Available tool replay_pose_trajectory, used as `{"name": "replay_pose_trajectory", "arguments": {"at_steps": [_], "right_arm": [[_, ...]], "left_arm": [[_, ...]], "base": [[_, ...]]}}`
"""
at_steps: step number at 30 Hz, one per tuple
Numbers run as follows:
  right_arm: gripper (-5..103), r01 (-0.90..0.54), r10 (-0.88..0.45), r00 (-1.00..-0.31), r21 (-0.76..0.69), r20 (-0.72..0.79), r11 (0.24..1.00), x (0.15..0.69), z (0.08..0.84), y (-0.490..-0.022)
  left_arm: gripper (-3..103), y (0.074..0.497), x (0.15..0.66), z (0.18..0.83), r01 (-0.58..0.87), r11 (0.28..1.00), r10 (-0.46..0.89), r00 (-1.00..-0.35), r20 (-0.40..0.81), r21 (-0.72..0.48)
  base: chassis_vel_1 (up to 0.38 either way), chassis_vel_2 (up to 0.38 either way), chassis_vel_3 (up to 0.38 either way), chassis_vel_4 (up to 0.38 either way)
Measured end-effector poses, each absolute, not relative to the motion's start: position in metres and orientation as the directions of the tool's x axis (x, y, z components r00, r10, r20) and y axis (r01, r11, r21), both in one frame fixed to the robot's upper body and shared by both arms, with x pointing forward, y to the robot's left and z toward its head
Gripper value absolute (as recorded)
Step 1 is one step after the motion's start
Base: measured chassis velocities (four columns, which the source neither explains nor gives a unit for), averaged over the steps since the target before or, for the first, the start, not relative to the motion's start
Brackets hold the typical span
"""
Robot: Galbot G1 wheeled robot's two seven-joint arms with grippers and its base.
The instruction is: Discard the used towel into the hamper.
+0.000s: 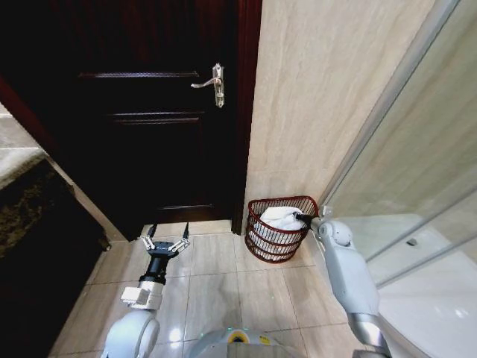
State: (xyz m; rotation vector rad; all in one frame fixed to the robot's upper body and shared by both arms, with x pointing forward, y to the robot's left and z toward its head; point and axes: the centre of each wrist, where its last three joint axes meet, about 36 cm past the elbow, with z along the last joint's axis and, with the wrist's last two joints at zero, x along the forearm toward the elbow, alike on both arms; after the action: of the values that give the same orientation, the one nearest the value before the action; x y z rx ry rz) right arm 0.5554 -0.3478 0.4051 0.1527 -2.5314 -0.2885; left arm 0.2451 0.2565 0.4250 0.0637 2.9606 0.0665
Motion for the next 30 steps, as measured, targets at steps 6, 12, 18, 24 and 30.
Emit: {"name": "replay_pose_trajectory", "arguments": {"at_steps": [6, 12, 18, 24, 30], "right_arm": [[23, -0.033, -0.156, -0.842, 0.24, 0.516, 0.97, 0.549, 0.415, -0.354], [49, -0.035, -0.1, -0.916, 0.172, 0.388, 0.985, 0.533, 0.426, -0.358], [71, -0.07, -0.106, -0.965, 0.153, 0.241, 0.986, 0.515, 0.44, -0.351], [93, -0.087, -0.108, -0.983, 0.137, 0.148, 0.987, 0.501, 0.465, -0.341], [100, -0.076, -0.087, -0.99, 0.103, 0.108, 0.992, 0.507, 0.481, -0.339]], "left_arm": [[100, 0.255, 0.246, 0.424, 0.042, 0.998, 0.049, -0.983, -0.177, 0.044], [100, 0.248, 0.247, 0.421, 0.045, 0.999, 0.049, -0.982, -0.183, 0.022], [100, 0.244, 0.247, 0.421, 0.049, 0.999, 0.05, -0.982, -0.182, 0.009], [100, 0.245, 0.25, 0.422, 0.036, 0.999, 0.035, -0.982, -0.187, 0.0], [100, 0.248, 0.251, 0.421, 0.027, 1.0, 0.026, -0.982, -0.188, -0.001]], "base": [[0.0, 0.0, 0.0, 0.0], [0.0, 0.0, 0.0, 0.0], [0.0, 0.0, 0.0, 0.0], [0.0, 0.0, 0.0, 0.0], [0.0, 0.0, 0.0, 0.0]]}}
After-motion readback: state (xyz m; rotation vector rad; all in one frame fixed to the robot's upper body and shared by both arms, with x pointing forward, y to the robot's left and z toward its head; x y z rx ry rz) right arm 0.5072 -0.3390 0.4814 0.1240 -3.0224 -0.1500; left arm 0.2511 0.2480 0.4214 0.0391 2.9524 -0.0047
